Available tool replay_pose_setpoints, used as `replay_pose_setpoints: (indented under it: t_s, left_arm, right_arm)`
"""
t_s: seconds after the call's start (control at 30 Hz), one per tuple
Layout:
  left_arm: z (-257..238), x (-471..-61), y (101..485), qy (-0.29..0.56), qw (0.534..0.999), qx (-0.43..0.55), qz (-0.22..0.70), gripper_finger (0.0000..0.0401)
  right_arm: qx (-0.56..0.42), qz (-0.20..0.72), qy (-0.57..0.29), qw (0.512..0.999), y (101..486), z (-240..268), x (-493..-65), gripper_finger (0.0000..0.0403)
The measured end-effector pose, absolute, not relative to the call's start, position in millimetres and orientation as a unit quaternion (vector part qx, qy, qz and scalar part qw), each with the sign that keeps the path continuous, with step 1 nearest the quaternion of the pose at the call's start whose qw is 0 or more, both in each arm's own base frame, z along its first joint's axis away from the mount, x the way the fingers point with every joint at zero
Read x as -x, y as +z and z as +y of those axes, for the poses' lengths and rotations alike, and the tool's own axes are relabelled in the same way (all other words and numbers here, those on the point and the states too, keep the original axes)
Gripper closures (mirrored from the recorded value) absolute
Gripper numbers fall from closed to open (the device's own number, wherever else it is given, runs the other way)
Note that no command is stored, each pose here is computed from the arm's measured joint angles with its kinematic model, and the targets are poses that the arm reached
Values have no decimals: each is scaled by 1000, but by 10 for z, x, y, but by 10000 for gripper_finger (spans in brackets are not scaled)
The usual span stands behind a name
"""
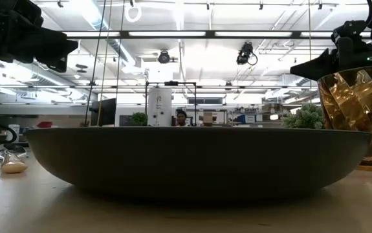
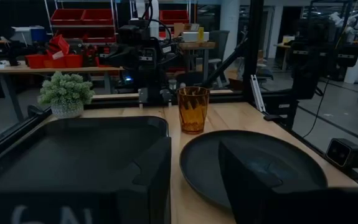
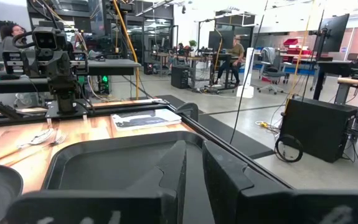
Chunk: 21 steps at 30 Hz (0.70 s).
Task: Pick and place plate/cup/fork/spoon on tray
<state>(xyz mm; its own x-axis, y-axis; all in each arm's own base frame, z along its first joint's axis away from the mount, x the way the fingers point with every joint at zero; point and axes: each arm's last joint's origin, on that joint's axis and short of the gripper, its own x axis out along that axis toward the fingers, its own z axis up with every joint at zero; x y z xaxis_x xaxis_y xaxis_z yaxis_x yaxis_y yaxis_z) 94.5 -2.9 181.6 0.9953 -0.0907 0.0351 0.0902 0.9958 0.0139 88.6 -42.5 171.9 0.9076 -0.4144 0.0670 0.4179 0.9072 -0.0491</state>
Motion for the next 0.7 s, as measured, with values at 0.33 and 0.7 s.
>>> replay_pose_setpoints:
  t_s: [0.33, 0.7]
  left_arm:
    - [-29, -945, 1817, -45, 999, -6, -18, 259]
    - [-29, -945, 1817, -46, 998, 36, -16, 259]
  right_arm:
    - [31, -28, -213, 976, 1719, -425, -886, 344]
    - [34, -27, -213, 976, 1720, -425, -886, 344]
